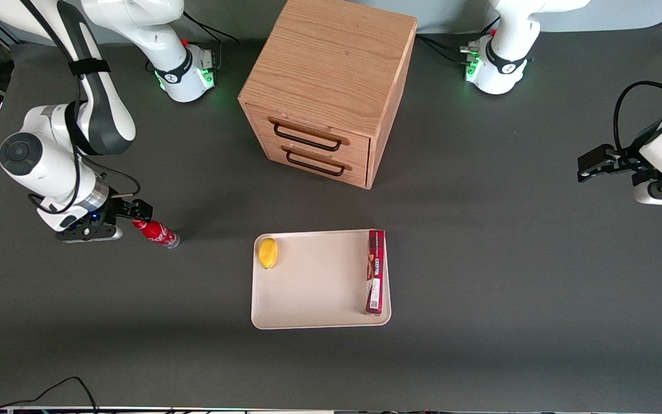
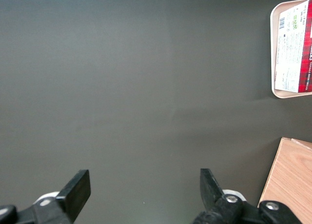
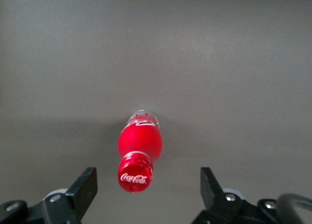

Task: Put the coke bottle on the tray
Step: 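Move the open right gripper down to the red Coca-Cola bottle's cap, then close the right gripper on the bottle cap and lift the bottle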

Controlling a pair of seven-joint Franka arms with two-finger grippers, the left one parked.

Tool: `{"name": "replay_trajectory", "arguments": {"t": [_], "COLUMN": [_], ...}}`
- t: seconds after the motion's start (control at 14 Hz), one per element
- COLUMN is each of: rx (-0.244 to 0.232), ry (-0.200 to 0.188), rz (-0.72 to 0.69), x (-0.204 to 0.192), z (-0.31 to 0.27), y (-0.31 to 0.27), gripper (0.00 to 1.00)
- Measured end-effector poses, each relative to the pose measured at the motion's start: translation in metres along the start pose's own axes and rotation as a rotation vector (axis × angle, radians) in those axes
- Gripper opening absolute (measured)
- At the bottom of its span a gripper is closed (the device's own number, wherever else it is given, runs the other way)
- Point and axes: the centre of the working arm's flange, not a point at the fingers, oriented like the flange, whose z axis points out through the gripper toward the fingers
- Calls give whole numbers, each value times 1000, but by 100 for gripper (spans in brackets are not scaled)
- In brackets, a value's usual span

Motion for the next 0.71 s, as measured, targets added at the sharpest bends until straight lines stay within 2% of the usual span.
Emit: {"name": "replay_trajectory", "arguments": {"t": [0.14, 0.21, 0.5, 0.57, 0.71], "rx": [0, 0, 1, 1, 1], "ry": [-2, -3, -2, -2, -1], "rz": [-5, -8, -13, -12, -12], "x": [-3, -3, -3, -3, -2], "z": [5, 5, 5, 5, 5], "y": [-2, -4, -7, -7, -7], "gripper": [91, 84, 37, 32, 32]}}
